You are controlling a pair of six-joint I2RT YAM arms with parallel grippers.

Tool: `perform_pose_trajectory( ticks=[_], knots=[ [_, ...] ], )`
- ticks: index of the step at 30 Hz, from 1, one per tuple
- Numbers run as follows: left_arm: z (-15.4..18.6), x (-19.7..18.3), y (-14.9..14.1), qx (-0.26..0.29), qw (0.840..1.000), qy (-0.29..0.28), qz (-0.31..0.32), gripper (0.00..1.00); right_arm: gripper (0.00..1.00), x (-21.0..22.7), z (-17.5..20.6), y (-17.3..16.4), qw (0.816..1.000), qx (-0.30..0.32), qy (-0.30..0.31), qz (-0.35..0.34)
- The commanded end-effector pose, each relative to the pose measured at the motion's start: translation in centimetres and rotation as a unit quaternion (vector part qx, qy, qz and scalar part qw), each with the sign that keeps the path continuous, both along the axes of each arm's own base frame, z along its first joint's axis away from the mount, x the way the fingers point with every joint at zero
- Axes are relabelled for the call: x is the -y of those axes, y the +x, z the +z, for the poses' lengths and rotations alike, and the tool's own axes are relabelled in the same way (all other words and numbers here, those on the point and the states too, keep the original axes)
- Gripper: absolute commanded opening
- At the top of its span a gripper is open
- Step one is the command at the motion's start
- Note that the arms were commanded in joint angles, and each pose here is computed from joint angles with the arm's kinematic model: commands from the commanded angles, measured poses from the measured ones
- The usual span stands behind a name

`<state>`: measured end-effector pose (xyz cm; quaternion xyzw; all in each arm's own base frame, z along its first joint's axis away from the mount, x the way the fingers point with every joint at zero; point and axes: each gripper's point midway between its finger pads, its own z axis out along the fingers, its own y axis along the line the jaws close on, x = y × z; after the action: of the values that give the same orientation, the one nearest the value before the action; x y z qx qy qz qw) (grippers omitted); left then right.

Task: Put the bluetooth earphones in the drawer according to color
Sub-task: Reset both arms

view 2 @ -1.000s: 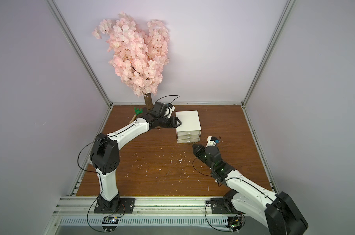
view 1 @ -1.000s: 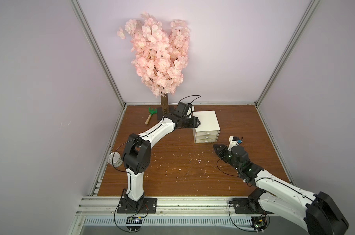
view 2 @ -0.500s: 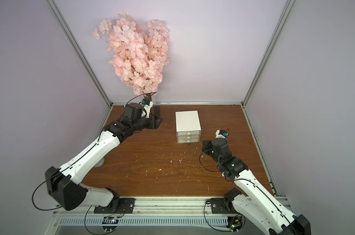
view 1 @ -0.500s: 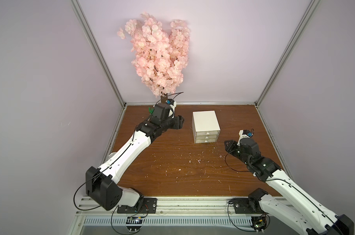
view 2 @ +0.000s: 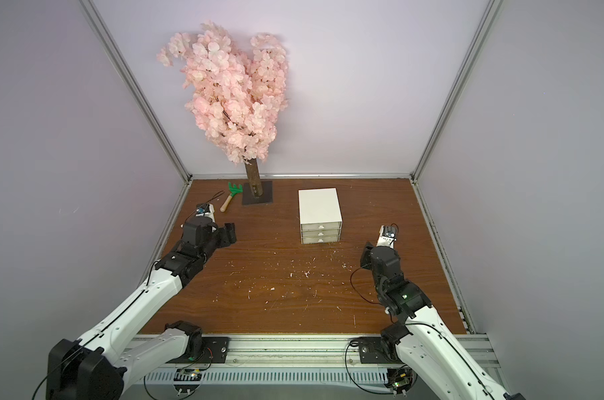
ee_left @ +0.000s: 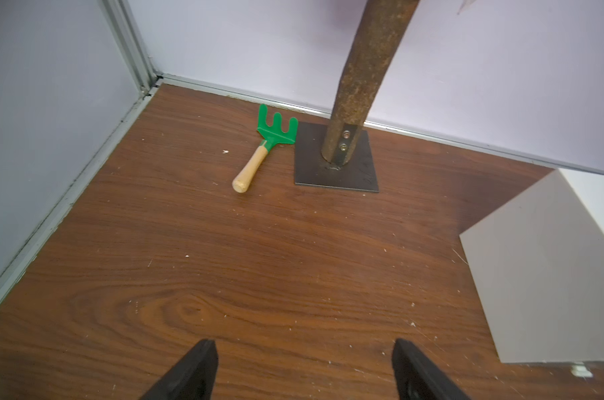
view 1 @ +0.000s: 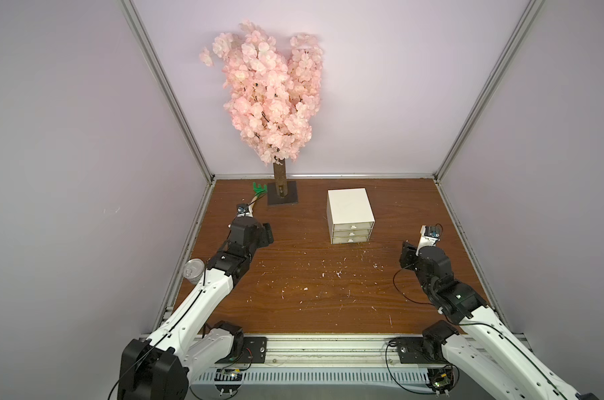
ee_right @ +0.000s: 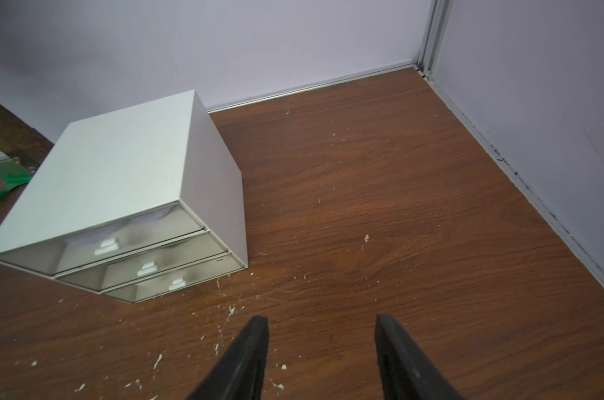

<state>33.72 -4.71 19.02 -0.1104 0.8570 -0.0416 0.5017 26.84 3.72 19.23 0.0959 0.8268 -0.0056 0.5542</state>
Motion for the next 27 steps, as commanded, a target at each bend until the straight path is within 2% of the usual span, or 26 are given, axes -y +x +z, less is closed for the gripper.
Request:
perform_pose_trajectory(
  ticks=[1, 7, 12, 21, 27],
  knots=[
    [0.5, -2.0, 0.3, 0.049, 0.997, -0.017, 0.065, 0.84, 0.64, 2.0, 2.8, 0.5, 0.993, 0.086, -0.078, -0.031],
    [-1.8, -3.3, -0.4, 0.099, 0.989, -0.037, 0.102, 0.85, 0.79, 2.9, 1.5, 0.8, 0.981, 0.153, -0.107, -0.051],
    [-2.8, -4.7, -1.2, 0.133, 0.982, -0.013, 0.129, 0.86, 0.85, 3.7, -1.0, 2.0, 0.98, 0.146, -0.119, -0.062],
    [-2.4, -5.7, -1.7, 0.19, 0.972, 0.016, 0.14, 0.89, 0.87, 7.2, -3.7, 3.6, 0.979, 0.145, -0.086, -0.113],
    [-1.1, -6.8, -2.4, 0.216, 0.962, 0.059, 0.157, 0.9, 0.89, 6.6, -3.8, 5.4, 0.979, 0.153, -0.095, -0.091]
  ],
)
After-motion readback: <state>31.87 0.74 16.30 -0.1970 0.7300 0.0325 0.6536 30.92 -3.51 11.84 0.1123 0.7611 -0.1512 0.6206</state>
